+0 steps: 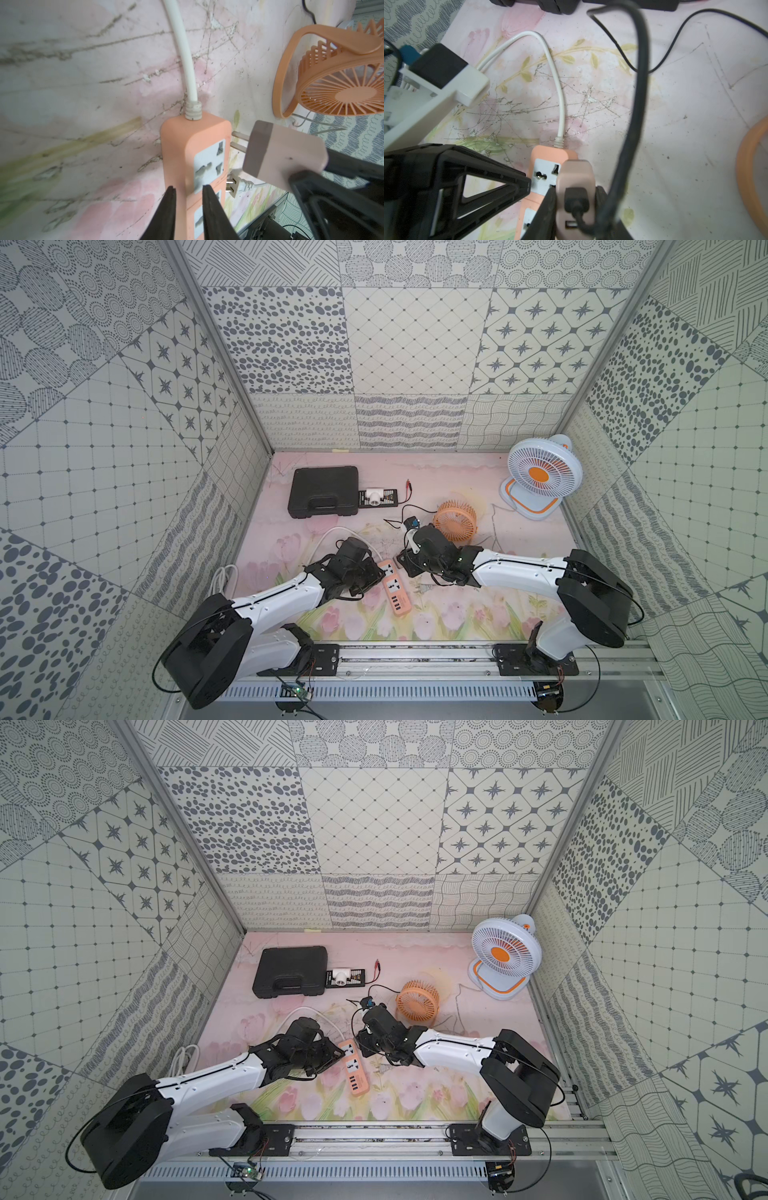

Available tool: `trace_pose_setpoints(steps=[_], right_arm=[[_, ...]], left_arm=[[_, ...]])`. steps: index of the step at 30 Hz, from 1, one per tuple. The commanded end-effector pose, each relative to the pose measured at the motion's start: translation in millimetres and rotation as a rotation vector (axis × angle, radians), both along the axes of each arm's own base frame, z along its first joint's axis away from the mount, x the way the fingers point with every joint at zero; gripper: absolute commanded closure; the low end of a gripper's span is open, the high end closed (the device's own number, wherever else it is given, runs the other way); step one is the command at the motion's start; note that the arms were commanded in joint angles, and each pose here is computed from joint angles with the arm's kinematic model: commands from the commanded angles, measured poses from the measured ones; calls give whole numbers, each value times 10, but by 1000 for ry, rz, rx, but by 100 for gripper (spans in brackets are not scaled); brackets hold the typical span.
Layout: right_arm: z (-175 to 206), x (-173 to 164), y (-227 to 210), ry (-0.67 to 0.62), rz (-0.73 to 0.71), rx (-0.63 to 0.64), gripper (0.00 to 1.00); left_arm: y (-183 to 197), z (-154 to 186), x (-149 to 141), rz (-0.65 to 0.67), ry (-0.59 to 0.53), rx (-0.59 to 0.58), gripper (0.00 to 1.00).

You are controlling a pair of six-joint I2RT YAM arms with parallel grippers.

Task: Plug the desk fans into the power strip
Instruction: Insert the plug into the socket.

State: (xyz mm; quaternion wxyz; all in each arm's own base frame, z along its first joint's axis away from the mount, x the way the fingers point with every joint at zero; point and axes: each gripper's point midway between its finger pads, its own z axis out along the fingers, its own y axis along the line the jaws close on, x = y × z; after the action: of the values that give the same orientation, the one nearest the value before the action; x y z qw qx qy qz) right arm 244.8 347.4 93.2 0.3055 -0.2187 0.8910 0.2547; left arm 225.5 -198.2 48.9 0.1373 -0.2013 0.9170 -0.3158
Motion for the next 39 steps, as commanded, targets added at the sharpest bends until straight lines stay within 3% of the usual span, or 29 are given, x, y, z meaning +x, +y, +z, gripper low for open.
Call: trace_pose_setpoints(steps=[1, 9, 39], right_arm=[[268, 29, 113, -80, 16, 73, 100], [462, -48, 188, -137, 69, 122, 100], [135, -156, 210, -120, 79, 12, 100]], left_arm=[[-16, 35, 40, 5, -12, -16, 73], [-10, 28, 47, 4, -11, -15, 75], [33, -94, 7, 5, 15, 7, 80]])
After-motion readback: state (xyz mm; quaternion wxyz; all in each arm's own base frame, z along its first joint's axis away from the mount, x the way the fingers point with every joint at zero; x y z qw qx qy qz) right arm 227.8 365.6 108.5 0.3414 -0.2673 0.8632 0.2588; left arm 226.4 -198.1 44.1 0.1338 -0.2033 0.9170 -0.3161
